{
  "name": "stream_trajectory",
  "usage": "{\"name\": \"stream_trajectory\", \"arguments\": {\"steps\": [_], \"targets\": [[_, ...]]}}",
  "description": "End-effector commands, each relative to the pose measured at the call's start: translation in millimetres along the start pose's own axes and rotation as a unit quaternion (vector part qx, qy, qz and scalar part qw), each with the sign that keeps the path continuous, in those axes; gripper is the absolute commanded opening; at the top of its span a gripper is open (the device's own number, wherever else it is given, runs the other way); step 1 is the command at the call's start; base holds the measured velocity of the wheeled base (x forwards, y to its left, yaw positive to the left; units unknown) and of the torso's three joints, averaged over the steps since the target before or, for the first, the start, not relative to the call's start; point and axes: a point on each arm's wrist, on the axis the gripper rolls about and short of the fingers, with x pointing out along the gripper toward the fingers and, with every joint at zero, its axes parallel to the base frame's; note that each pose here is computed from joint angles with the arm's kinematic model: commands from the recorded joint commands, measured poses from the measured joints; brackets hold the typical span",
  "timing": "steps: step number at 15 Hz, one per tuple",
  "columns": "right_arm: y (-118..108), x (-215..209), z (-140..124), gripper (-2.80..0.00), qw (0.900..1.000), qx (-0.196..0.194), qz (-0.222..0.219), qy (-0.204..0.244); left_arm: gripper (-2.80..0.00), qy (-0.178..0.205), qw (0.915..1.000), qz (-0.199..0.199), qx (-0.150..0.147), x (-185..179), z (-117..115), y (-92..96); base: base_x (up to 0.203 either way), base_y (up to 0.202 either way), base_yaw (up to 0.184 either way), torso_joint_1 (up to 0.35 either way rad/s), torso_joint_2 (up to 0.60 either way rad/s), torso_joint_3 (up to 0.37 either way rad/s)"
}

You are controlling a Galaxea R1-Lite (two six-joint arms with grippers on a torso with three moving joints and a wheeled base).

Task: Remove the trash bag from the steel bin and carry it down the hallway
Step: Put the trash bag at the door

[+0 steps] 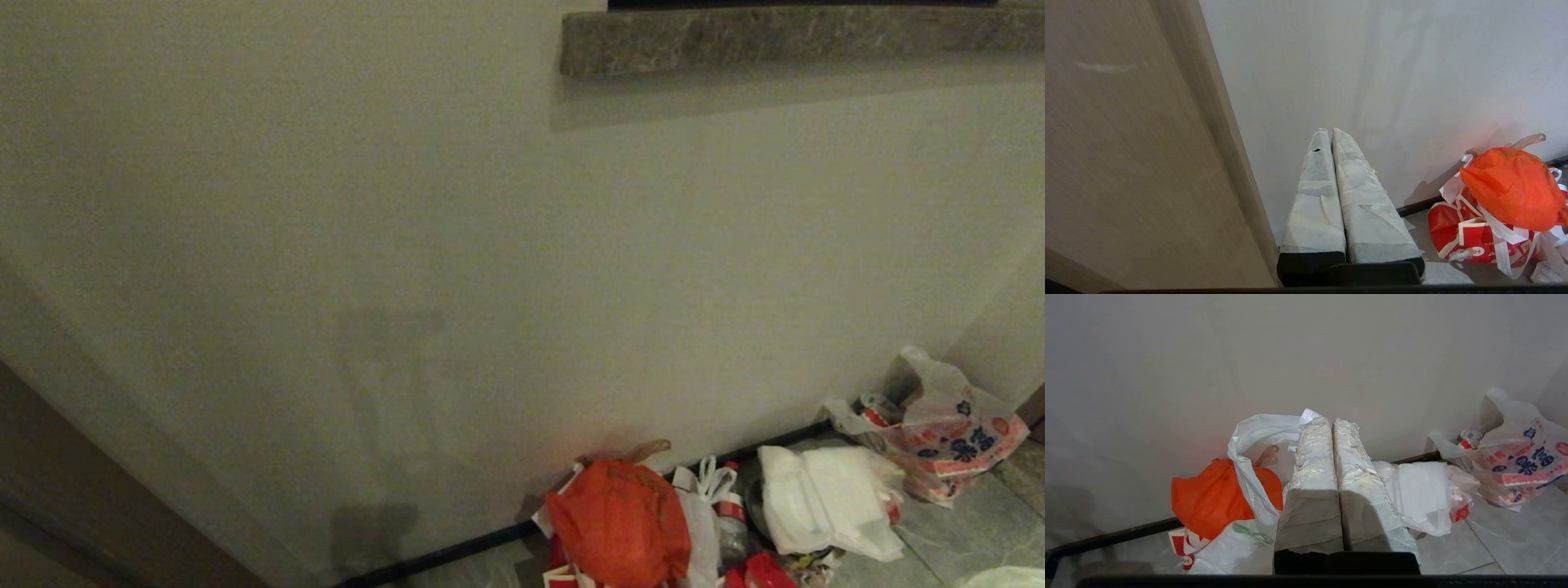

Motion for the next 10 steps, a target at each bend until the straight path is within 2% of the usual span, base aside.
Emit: {"name": "stream_trajectory", "arguments": {"steps": [1, 7, 10], "targets": [[0.1, 1.5, -6.9, -2.8, 1.0, 0.0, -0.001, 0.012, -2.8, 0.001, 1.0, 0.001, 0.0, 0.1, 0.1, 0.0, 0.0, 0.0, 0.0, 0.0, 0.0, 0.0], [0.0, 1.5, -6.9, -2.8, 1.0, 0.0, 0.0, 0.012, -2.8, 0.0, 1.0, 0.001, 0.001, 0.0, 0.0, 0.0, 0.0, 0.0, 0.0, 0.0, 0.0, 0.0], [0.0, 1.5, -6.9, -2.8, 1.0, 0.0, 0.0, 0.012, -2.8, 0.0, 1.0, 0.001, 0.0, 0.0, 0.0, 0.0, 0.0, 0.0, 0.0, 0.006, 0.0, -0.127]]}}
